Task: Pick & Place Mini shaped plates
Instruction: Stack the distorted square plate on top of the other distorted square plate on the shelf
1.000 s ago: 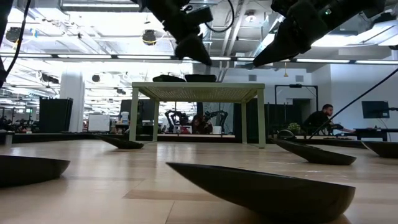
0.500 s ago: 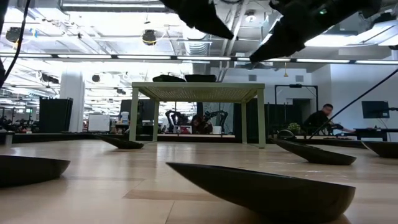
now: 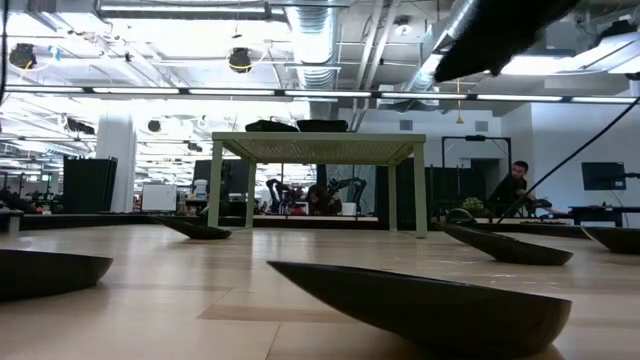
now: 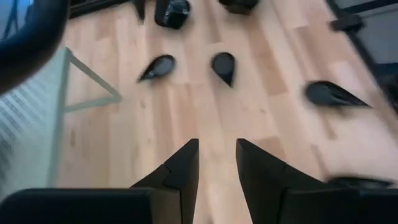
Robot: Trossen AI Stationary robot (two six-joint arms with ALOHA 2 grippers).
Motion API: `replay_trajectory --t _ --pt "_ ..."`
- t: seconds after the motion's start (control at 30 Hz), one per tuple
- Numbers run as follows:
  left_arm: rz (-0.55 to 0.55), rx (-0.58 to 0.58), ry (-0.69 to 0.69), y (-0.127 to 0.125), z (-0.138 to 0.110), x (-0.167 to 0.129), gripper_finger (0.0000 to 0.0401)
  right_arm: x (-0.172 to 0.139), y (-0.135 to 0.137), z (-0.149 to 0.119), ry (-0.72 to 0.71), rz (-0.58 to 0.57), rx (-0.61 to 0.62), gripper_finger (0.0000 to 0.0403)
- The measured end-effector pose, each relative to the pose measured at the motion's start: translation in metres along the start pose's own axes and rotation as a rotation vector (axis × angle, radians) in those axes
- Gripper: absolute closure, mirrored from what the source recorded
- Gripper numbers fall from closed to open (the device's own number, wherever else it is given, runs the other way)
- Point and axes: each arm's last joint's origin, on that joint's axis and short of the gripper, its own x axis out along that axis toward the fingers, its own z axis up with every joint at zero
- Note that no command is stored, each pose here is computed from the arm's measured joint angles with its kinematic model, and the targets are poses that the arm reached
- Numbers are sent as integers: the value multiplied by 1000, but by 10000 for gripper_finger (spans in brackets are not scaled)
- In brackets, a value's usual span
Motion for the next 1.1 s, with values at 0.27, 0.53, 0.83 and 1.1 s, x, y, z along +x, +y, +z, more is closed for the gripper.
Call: replay_trajectory --t 0.27,0.53,0.83,1.1 --pt "-46 -62 -240 -18 -68 -20 293 -36 45 -8 264 163 269 310" --pt "-27 -131 -464 -16 -102 -22 293 -26 98 -43 940 -96 333 310" --pt "-19 -143 -487 -13 -106 -25 293 9 144 -60 1143 -125 248 310" --pt "-19 -143 -491 -13 -106 -25 293 18 144 -67 1184 -170 266 310"
